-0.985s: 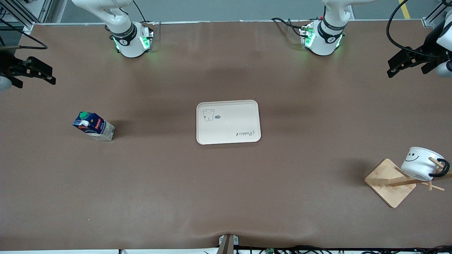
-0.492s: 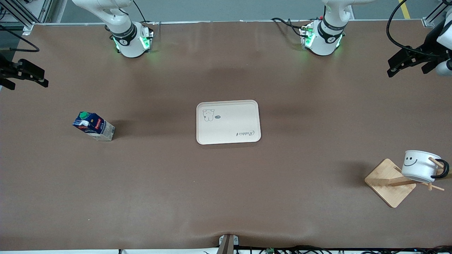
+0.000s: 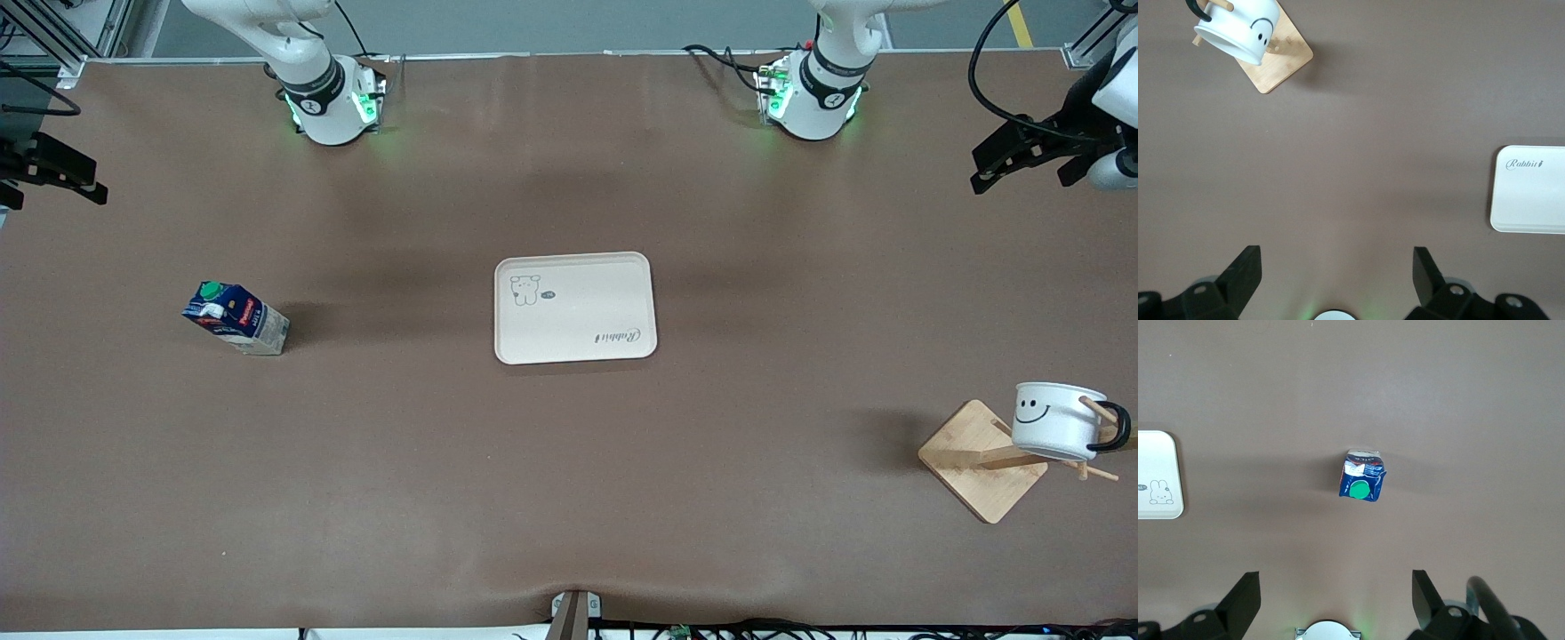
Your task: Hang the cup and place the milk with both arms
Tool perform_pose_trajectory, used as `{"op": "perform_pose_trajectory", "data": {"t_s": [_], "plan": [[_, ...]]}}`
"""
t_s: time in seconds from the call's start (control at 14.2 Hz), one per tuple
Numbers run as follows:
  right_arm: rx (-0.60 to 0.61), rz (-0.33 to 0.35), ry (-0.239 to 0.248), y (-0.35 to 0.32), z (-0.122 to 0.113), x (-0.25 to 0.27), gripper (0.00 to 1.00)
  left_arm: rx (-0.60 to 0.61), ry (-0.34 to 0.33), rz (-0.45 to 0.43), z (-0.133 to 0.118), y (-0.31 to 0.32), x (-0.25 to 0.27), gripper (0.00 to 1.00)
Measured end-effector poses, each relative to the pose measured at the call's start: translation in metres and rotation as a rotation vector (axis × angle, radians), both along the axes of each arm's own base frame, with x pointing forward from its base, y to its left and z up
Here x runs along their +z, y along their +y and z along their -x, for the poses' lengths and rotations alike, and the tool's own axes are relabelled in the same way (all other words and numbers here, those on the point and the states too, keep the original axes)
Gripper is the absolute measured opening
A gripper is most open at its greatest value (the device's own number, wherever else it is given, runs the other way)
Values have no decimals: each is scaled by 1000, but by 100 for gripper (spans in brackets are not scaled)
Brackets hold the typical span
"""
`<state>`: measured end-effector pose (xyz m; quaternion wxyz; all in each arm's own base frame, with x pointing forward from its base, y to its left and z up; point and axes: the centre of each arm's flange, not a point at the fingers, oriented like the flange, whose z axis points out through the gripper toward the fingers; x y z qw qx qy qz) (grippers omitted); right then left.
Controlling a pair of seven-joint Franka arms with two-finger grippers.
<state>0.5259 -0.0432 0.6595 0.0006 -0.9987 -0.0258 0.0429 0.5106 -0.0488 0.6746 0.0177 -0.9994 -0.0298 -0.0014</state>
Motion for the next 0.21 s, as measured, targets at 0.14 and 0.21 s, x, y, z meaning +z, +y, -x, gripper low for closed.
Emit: {"op": "perform_pose_trajectory", "data": {"t_s": [0.14, 0.21], "plan": [[-2, 0, 1, -1, 0, -1, 100, -2, 0, 0, 0, -1, 0, 100], [-1, 0, 2, -1, 0, -1, 100, -3, 0, 0, 0, -2, 0, 100]]}}
